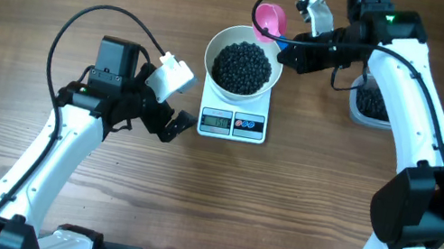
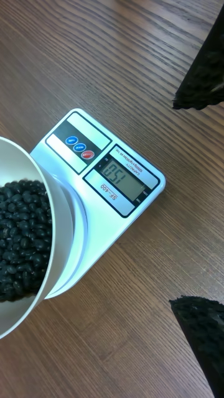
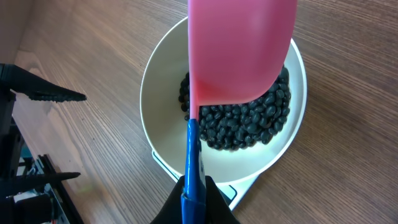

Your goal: Scoop item into bowl and weigh 150g on scale

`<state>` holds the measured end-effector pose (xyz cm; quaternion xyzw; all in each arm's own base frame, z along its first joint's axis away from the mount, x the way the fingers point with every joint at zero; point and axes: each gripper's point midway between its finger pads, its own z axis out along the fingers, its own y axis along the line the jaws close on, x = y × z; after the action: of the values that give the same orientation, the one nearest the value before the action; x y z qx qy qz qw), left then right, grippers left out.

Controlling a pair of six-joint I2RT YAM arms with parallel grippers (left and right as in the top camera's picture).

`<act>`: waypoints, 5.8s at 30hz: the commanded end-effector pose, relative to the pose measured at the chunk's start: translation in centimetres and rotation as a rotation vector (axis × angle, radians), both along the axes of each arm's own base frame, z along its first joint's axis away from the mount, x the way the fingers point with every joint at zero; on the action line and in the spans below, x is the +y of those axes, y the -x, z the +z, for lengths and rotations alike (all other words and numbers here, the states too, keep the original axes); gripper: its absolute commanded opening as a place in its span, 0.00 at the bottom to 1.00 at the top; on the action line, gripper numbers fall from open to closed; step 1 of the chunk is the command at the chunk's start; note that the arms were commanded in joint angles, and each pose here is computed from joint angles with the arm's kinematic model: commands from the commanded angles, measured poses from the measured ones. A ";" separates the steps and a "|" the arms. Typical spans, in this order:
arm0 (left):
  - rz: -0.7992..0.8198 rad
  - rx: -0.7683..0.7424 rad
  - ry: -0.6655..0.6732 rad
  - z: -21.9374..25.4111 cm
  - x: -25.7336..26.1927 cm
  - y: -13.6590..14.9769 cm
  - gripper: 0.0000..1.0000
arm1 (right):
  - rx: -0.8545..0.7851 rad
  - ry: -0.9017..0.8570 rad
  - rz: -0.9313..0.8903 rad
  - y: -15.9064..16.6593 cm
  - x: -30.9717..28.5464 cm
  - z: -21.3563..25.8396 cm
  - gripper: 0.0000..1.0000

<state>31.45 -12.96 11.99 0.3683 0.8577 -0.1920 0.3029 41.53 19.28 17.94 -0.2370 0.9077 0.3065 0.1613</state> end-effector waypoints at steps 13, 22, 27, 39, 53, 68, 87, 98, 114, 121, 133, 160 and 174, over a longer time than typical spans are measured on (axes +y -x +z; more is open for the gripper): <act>-0.005 0.004 0.004 -0.1 0.0 0.2 1.00 | -0.006 -0.117 -0.003 0.1 0.4 2.9 0.04; -0.005 0.003 0.004 -0.1 0.0 0.2 1.00 | -0.053 -0.273 -0.175 -1.4 -8.9 7.4 0.04; -0.005 0.003 0.004 -0.1 0.0 0.2 1.00 | -0.055 -0.236 -0.327 0.1 -17.1 7.9 0.04; -0.005 0.004 0.004 -0.1 0.0 0.2 1.00 | 0.190 0.403 -0.627 4.9 -29.0 1.0 0.04; -0.005 0.003 0.004 -0.1 0.0 0.2 1.00 | 0.239 0.916 -0.567 6.6 -27.0 -2.6 0.04; -0.005 0.004 0.004 -0.1 0.0 0.2 1.00 | 0.287 0.677 -0.565 6.2 -23.0 -3.4 0.04; -0.005 0.004 0.004 -0.1 0.0 0.2 1.00 | 0.430 0.368 -0.671 6.9 -22.5 -7.3 0.04; -0.005 0.004 0.004 -0.1 0.0 0.2 1.00 | 0.479 0.369 -0.689 7.9 -22.3 -8.2 0.58; -0.005 0.004 0.004 -0.1 0.0 0.2 1.00 | 0.483 0.365 -0.803 8.8 -26.3 -7.2 0.99; -0.005 0.004 0.004 -0.1 0.0 0.2 1.00 | 0.184 0.301 -0.913 6.3 -29.0 -1.2 1.00; -0.005 0.003 0.004 -0.1 0.0 0.2 1.00 | 0.058 0.227 -0.823 4.8 -27.7 0.8 1.00; -0.005 0.003 0.004 -0.1 0.0 0.2 1.00 | -0.023 0.223 -0.832 3.2 -28.3 1.6 1.00; -0.005 0.001 0.005 0.0 0.0 0.3 1.00 | -0.023 0.223 -0.832 3.2 -28.3 1.6 1.00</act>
<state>31.44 -12.96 11.99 0.3683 0.8578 -0.1921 0.3027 38.03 -9.48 19.23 0.1445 0.9520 0.1069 0.2479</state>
